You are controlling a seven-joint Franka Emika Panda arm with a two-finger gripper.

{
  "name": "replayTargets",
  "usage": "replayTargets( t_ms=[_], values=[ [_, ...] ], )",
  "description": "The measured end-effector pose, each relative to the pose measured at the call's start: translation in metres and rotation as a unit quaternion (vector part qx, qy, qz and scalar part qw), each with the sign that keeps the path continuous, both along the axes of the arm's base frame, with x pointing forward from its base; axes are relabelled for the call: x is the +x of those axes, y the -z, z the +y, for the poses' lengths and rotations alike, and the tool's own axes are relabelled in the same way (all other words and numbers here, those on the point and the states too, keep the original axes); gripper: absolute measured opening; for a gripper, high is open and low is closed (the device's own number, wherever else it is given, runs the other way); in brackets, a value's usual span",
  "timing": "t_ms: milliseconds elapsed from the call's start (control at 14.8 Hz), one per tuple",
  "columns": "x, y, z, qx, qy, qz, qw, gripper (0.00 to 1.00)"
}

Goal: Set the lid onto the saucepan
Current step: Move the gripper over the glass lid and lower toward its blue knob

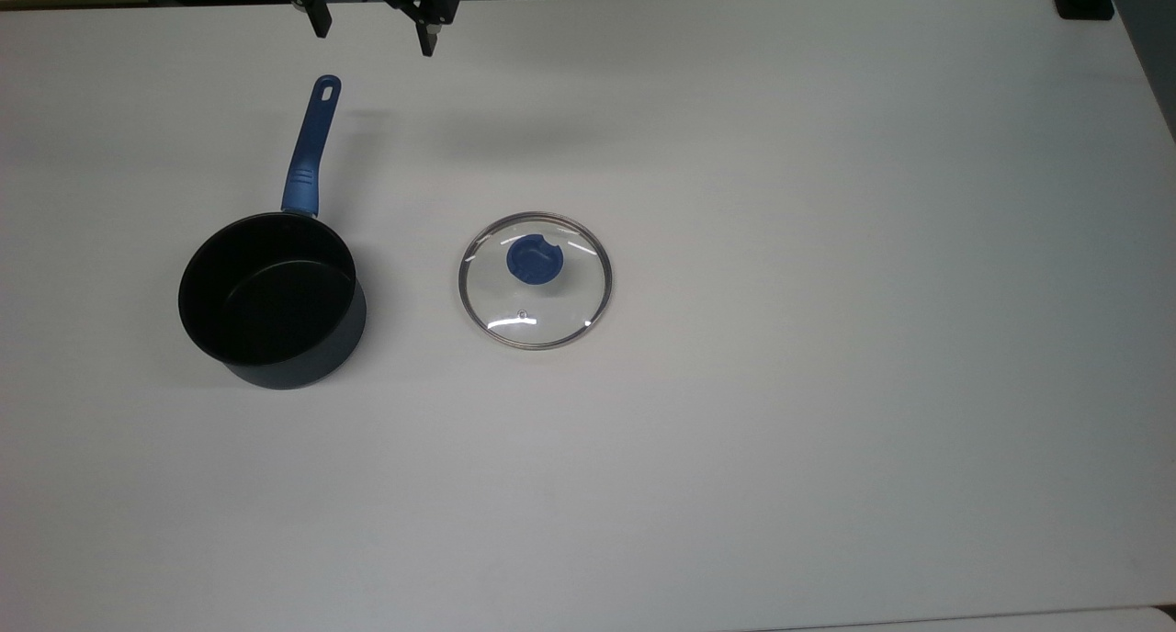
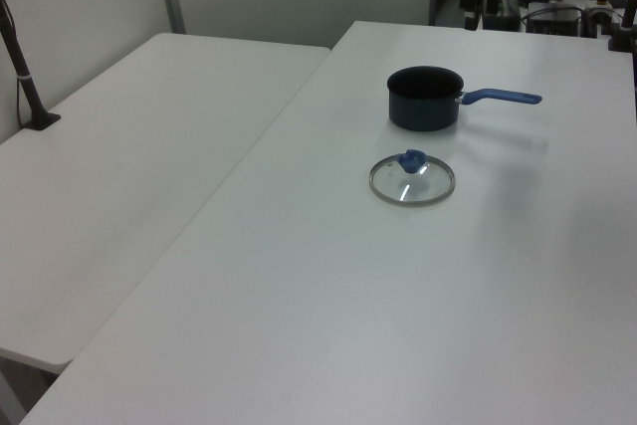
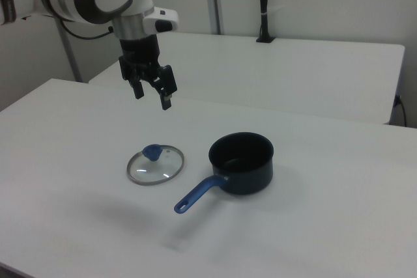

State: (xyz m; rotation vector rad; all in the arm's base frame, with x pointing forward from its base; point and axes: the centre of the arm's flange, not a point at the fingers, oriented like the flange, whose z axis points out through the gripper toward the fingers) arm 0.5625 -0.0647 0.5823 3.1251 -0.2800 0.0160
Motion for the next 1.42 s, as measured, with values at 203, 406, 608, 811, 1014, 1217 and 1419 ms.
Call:
replayTargets(
  t_ms=[203,406,608,811,1014,1217,1419],
  values=[
    [0.0,0.0,0.0,0.0,0.0,0.0,1.0,1.0],
    [0.001,0.002,0.0,0.0,0.0,0.002,1.0,1.0],
    [0.012,0.019,0.005,-0.001,-0.005,0.005,1.0,1.0],
    [0.031,0.048,0.02,0.009,-0.002,0.007,0.9999,1.0],
    [0.046,0.075,0.033,0.008,0.003,0.013,0.9999,1.0],
    [0.056,0.093,0.043,0.016,0.034,0.011,0.9992,1.0],
    [0.067,0.111,0.06,0.018,0.068,0.003,0.9975,1.0]
  ],
)
